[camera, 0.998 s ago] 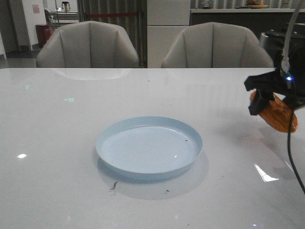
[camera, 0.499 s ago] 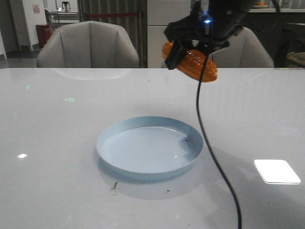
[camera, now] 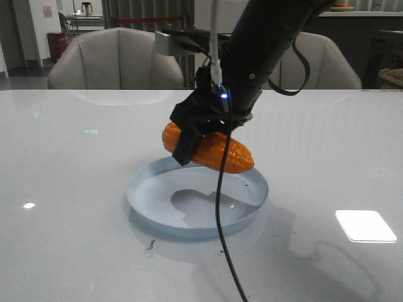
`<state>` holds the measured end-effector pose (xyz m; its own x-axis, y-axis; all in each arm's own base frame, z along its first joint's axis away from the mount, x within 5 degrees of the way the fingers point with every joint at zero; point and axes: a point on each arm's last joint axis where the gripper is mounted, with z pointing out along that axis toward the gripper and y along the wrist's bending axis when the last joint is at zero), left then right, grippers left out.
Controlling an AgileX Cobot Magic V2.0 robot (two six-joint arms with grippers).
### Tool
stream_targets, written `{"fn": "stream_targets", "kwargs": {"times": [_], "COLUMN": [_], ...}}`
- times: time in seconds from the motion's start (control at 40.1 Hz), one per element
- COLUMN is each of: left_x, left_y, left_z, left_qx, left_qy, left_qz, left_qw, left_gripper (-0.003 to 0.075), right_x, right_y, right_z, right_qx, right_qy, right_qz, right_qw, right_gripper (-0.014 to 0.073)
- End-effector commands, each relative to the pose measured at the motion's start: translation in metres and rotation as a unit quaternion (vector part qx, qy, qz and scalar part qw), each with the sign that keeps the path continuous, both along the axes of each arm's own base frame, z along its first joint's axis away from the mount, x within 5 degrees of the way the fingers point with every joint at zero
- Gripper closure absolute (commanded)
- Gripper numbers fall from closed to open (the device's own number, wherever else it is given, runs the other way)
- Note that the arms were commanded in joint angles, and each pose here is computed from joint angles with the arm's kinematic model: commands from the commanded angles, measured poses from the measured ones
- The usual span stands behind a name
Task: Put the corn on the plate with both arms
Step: 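Carry the corn with the right gripper over the plate and lower it, then open the right gripper and lift it away from the corn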
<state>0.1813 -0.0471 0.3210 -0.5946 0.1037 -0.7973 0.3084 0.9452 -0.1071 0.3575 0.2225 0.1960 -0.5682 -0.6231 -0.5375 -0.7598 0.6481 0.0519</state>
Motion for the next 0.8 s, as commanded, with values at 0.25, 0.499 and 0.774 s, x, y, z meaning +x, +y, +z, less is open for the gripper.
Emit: {"fn": "stream_targets", "kwargs": {"times": [0.25, 0.499, 0.774], "left_x": [0.003, 0.003, 0.003], "left_y": [0.001, 0.001, 0.001], "left_z": [0.016, 0.016, 0.016], "left_qx": [-0.019, -0.019, -0.019], "left_qy": [-0.048, -0.048, -0.048], "left_qz": [0.015, 0.015, 0.015], "left_qw": [0.999, 0.999, 0.999], "left_gripper": [0.0155, 0.0155, 0.0155], "right_x": [0.009, 0.013, 0.016], "right_y": [0.008, 0.008, 0.015], "right_z": [0.002, 0.006, 0.032], "right_qx": [0.046, 0.053, 0.065], "right_qy": [-0.002, -0.022, -0.016], "right_qz": [-0.028, -0.037, -0.012], "right_qw": [0.999, 0.998, 0.998], "right_gripper": [0.0280, 0.0011, 0.0004]}}
